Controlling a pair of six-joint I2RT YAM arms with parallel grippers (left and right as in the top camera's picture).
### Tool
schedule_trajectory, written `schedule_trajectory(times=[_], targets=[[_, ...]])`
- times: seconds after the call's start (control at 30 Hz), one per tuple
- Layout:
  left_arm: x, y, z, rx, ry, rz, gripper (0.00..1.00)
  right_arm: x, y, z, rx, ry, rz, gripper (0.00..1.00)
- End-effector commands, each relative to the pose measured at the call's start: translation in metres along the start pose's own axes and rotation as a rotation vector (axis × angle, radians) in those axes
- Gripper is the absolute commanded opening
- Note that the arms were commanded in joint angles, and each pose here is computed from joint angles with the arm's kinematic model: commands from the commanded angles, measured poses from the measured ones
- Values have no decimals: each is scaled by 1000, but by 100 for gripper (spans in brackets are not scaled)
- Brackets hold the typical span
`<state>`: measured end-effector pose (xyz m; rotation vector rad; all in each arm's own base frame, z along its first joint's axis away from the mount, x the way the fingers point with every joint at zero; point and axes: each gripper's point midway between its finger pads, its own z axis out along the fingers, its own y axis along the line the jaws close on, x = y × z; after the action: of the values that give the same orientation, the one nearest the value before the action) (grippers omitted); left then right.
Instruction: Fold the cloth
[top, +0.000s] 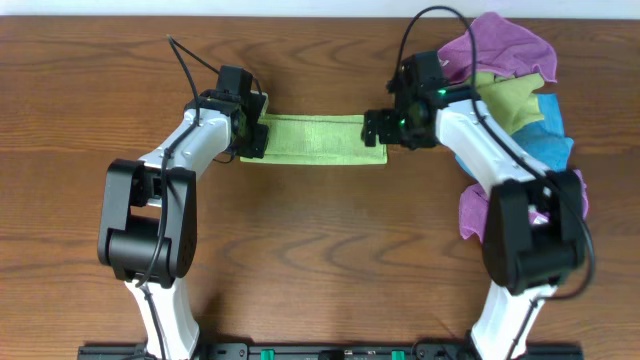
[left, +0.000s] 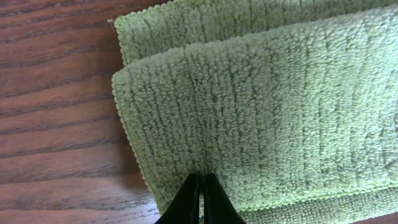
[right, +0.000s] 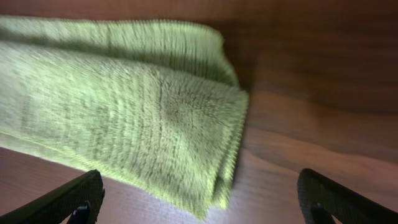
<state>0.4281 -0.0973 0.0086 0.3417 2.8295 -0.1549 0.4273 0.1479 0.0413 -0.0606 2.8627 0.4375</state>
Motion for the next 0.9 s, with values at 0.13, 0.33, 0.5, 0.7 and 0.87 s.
schedule_trajectory(times=[0.13, 0.33, 0.5, 0.7, 0.87], targets=[[6, 5, 8, -20, -4, -28, 6, 1, -6, 10, -65, 21, 21, 99], [3, 7, 9, -22, -19, -43, 6, 1, -12, 9, -61, 22, 34, 99], [7, 13, 11, -58, -10, -43, 6, 1, -12, 9, -61, 21, 26, 99], [17, 13, 16, -57, 11, -45, 6, 4, -10, 17, -89, 42, 25, 99], [20, 13, 17, -57, 19, -45, 6, 15, -5, 32, -160, 98, 47, 96]])
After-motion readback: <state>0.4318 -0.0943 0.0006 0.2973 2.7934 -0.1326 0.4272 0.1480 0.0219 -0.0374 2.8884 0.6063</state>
